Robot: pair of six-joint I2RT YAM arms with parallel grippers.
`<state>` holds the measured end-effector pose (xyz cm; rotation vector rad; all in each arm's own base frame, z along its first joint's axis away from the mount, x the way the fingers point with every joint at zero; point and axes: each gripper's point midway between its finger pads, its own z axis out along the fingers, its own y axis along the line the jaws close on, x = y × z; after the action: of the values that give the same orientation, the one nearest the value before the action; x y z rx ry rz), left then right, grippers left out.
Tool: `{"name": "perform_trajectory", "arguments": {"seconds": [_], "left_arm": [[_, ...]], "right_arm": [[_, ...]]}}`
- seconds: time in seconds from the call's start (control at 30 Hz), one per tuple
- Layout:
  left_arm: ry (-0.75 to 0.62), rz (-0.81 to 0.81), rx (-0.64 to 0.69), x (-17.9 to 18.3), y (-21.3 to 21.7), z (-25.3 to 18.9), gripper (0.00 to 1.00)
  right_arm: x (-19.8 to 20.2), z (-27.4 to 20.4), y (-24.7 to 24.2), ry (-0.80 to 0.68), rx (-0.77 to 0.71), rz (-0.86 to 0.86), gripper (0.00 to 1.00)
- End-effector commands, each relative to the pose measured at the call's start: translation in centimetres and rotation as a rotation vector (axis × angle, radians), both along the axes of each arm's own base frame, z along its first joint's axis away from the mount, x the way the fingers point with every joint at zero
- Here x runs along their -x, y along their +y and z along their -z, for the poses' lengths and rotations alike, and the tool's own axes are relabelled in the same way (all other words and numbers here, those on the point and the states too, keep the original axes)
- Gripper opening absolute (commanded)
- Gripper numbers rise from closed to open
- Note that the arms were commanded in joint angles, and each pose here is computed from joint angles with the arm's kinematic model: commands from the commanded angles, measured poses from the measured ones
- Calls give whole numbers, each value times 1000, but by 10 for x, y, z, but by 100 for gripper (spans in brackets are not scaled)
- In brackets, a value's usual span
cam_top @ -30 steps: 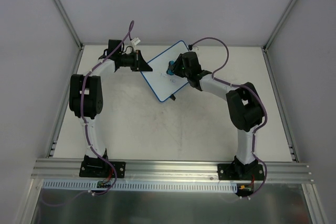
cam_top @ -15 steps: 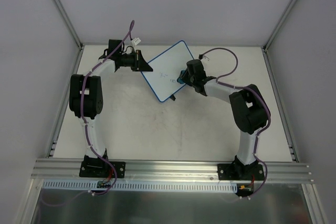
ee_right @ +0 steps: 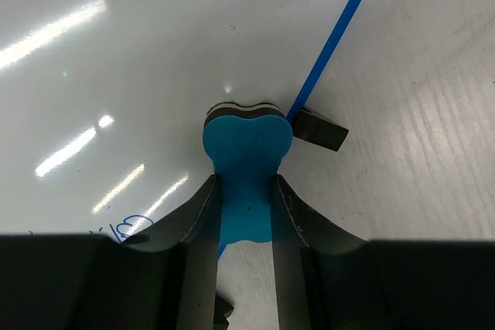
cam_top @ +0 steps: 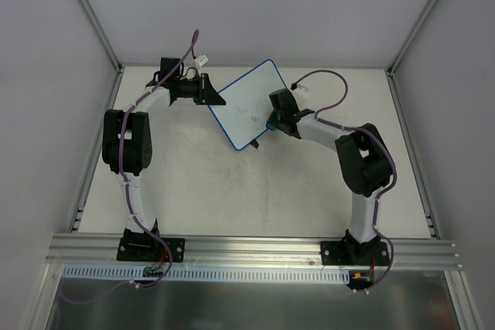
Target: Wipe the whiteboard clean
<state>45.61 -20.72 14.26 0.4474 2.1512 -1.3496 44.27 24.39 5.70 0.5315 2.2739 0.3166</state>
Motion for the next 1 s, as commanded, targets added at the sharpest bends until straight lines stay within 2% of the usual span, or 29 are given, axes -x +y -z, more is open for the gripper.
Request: {"name": "perform_trajectory", "arguments": {"seconds": [0.0,0.53,0.73,0.97], "left_arm": [[-88,94,-45,13,-26,6,0],[-80,97,-45,14,-26,9,0],[-80,98,-46,14,-27,10,0],[-84,103,-43,14,-27,9,0]], "right_arm": [[33,38,5,127,129,-72,0],[23,-14,98,-85,70,-315,0],[18,-39,142,-176,-62,-469,0],[18,-58,178,-234,-148,-614,0]]}}
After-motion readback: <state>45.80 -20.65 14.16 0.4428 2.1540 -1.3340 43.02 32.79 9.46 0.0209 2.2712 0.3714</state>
